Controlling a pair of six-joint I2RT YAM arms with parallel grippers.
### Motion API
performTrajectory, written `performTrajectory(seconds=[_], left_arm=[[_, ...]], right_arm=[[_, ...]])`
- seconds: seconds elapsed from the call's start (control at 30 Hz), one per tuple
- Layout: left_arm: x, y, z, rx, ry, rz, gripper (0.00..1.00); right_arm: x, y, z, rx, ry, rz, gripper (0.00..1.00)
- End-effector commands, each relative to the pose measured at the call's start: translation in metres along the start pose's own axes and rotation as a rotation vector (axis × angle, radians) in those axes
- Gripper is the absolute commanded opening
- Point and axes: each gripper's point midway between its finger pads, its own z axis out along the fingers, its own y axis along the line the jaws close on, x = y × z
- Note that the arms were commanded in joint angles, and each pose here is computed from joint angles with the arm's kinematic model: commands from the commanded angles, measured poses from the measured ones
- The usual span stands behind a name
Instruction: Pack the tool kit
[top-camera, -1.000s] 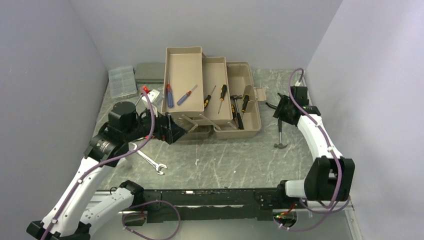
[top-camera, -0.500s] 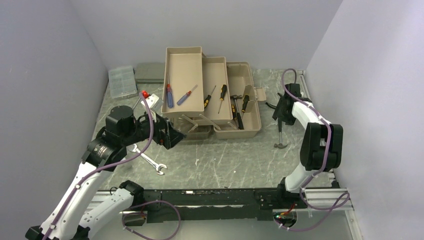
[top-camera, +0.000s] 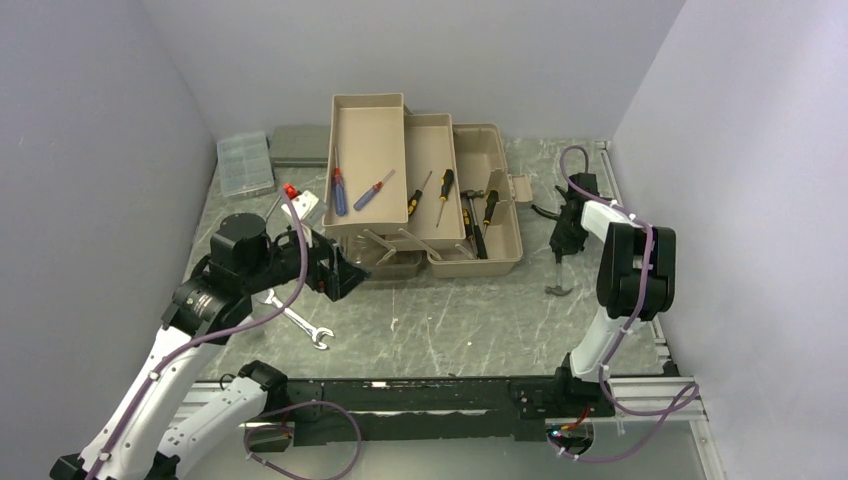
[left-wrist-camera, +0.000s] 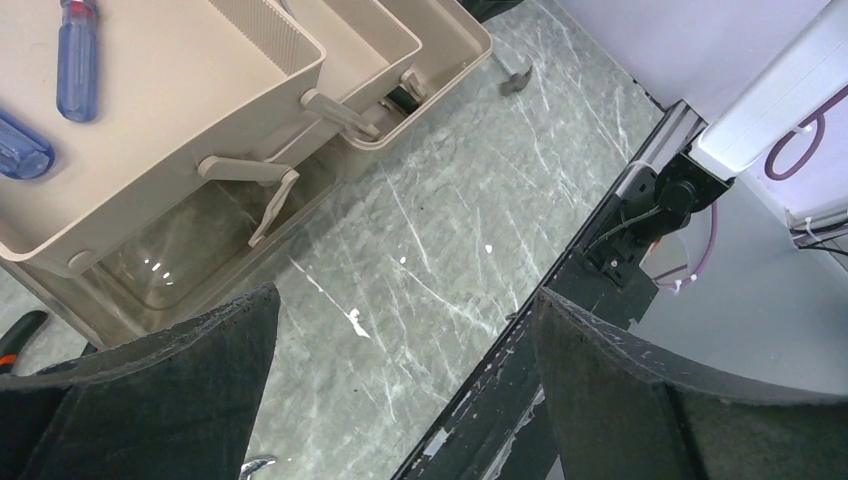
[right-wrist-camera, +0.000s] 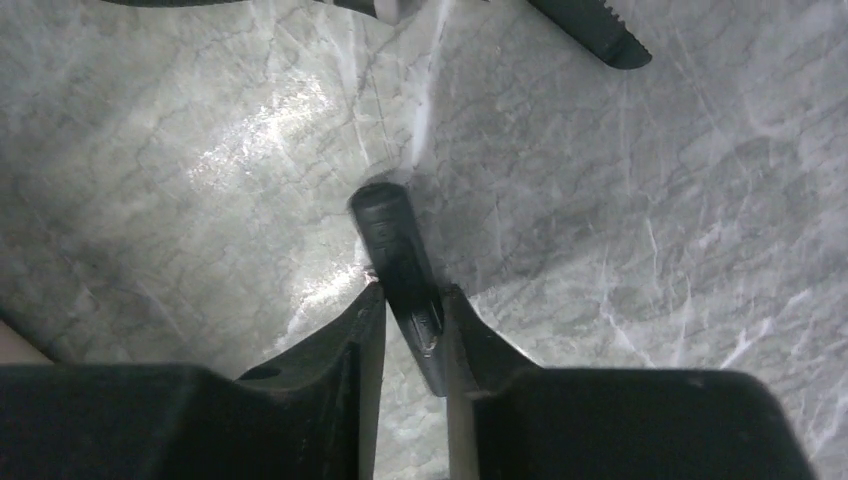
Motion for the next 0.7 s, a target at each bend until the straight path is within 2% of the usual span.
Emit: performTrajectory(seconds=[0.0,0.1,0.23,0.67], left_arm=[[-0.007,0.000,-0.006,-0.010,-0.033,0.043,0.97],[-0.007,0.001,-0.007,-0.020,-0.029,0.046,0.97],[-0.008,0.004,-0.009,-0.041,-0.031,0.050,0.97],[-0.008,0.004,-0.008,-0.038,-0.024,0.040,0.97]], right_arm=[[0.008,0.008,0.014,-0.044,0.036,0.004,0.15],[0.006,0.012,0.009,-0.071,0.022,0.010,0.00],[-0.006,0.025,-0.017,-0.160,-0.047,0.023,0.00],[-0.042,0.036,-0.125,-0.293,-0.221,0.032,0.00]])
